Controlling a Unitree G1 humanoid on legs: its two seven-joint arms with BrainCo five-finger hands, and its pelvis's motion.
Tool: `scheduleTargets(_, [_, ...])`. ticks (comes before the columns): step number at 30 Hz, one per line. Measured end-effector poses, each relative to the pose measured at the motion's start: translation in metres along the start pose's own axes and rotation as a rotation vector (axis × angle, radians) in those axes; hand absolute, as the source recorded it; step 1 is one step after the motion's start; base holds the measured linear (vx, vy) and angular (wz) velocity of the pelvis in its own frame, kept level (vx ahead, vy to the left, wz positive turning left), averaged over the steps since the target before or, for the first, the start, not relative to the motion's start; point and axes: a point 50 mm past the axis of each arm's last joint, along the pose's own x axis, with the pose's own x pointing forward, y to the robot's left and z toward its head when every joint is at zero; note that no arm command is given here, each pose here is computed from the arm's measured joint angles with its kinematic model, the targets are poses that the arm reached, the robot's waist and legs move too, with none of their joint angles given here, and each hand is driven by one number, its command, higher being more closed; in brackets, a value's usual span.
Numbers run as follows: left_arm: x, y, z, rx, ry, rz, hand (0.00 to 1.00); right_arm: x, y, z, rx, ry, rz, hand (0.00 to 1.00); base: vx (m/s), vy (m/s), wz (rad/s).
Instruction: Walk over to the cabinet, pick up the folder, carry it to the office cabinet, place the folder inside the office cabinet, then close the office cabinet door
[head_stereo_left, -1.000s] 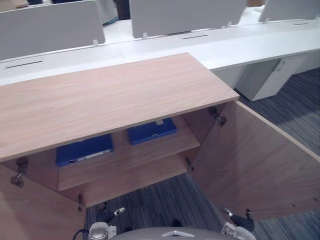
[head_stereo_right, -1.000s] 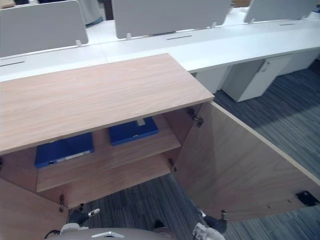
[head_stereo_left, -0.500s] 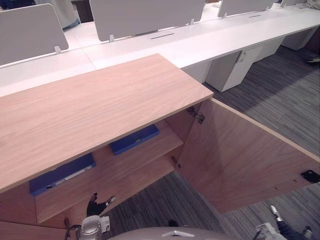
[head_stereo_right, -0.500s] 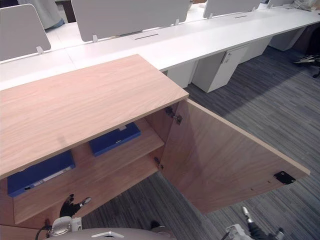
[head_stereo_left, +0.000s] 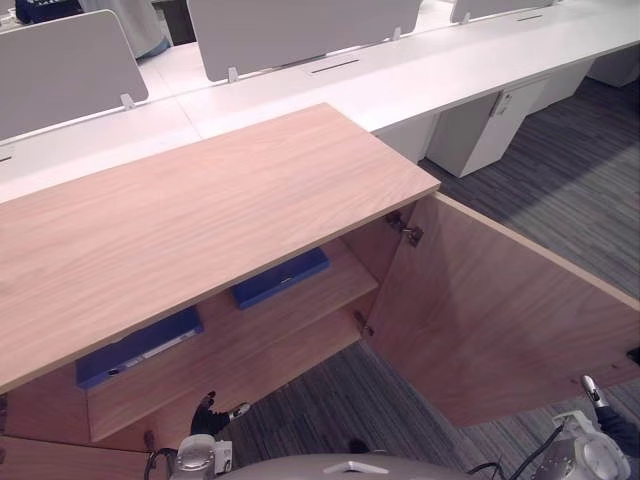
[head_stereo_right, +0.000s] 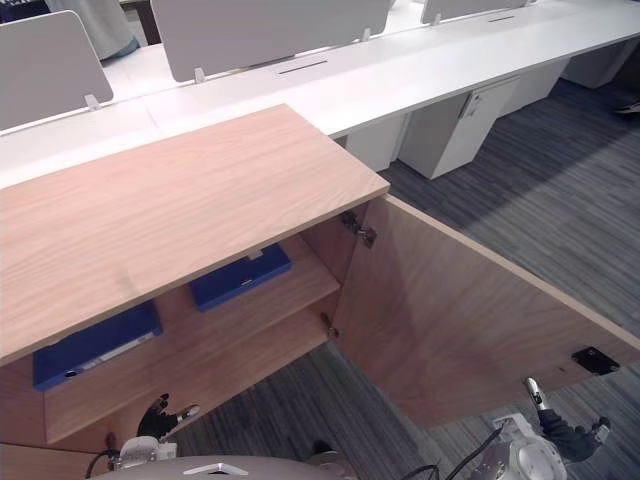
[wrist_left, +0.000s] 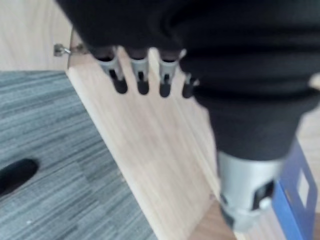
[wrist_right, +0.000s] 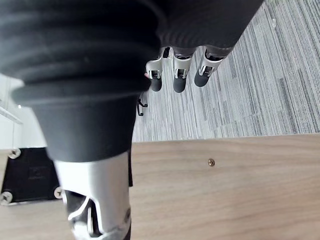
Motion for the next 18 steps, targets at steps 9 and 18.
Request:
scheduleTargets(9, [-0.004, 0.008, -0.015, 0.032, 0.042, -0.001, 0.0, 0.022, 0.009, 0.022, -0.015, -0.031, 0.028, 0.0, -0.01, -0.03, 0.13])
scheduleTargets(18, [-0.006, 0.035, 0.027, -0.211, -0.208, -0.053, 0.0, 0.024, 0.015, 0.027, -0.063, -0.051, 0.087, 0.0, -0.02, -0.049, 0.12])
